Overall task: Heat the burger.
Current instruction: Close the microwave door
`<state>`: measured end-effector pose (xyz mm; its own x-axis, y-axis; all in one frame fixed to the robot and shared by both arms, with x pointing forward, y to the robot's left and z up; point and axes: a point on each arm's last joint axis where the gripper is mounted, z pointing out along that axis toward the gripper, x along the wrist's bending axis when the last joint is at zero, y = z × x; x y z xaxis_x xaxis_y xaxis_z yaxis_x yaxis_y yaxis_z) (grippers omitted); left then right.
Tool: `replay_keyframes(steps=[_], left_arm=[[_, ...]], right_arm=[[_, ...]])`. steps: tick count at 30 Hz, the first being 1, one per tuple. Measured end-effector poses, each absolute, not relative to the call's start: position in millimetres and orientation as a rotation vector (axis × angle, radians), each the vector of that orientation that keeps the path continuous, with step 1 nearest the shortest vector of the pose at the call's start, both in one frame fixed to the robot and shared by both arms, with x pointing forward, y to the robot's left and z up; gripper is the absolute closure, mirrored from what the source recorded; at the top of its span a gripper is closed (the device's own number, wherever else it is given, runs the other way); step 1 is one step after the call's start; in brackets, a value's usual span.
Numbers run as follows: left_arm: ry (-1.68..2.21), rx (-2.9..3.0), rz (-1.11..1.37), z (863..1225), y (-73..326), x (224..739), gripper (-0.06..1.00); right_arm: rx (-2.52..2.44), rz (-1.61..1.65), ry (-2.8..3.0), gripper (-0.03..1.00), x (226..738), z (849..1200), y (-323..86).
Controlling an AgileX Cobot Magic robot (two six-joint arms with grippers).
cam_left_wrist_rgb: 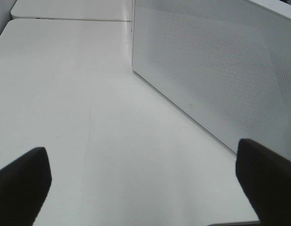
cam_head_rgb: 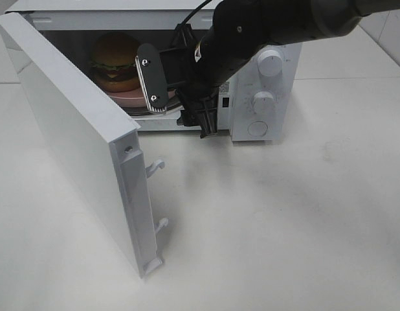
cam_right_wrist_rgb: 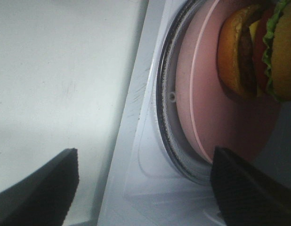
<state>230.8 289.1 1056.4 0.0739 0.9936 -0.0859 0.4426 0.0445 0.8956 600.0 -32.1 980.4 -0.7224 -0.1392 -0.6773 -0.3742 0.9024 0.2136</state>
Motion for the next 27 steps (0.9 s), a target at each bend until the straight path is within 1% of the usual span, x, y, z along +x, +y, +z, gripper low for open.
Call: replay_keyframes(steps=[11, 27], left_arm=[[1.491, 1.522, 0.839, 1056.4, 289.1, 230.8, -0.04], [1.491, 1.522, 0.839, 1056.4, 289.1, 230.8, -0.04]], right_arm=[[-0.349, 0.45, 2.353, 0.22, 574.9, 1003.5, -54.3], [-0.165, 0.535, 2.363, 0.22, 529.1, 1039.9, -88.1]])
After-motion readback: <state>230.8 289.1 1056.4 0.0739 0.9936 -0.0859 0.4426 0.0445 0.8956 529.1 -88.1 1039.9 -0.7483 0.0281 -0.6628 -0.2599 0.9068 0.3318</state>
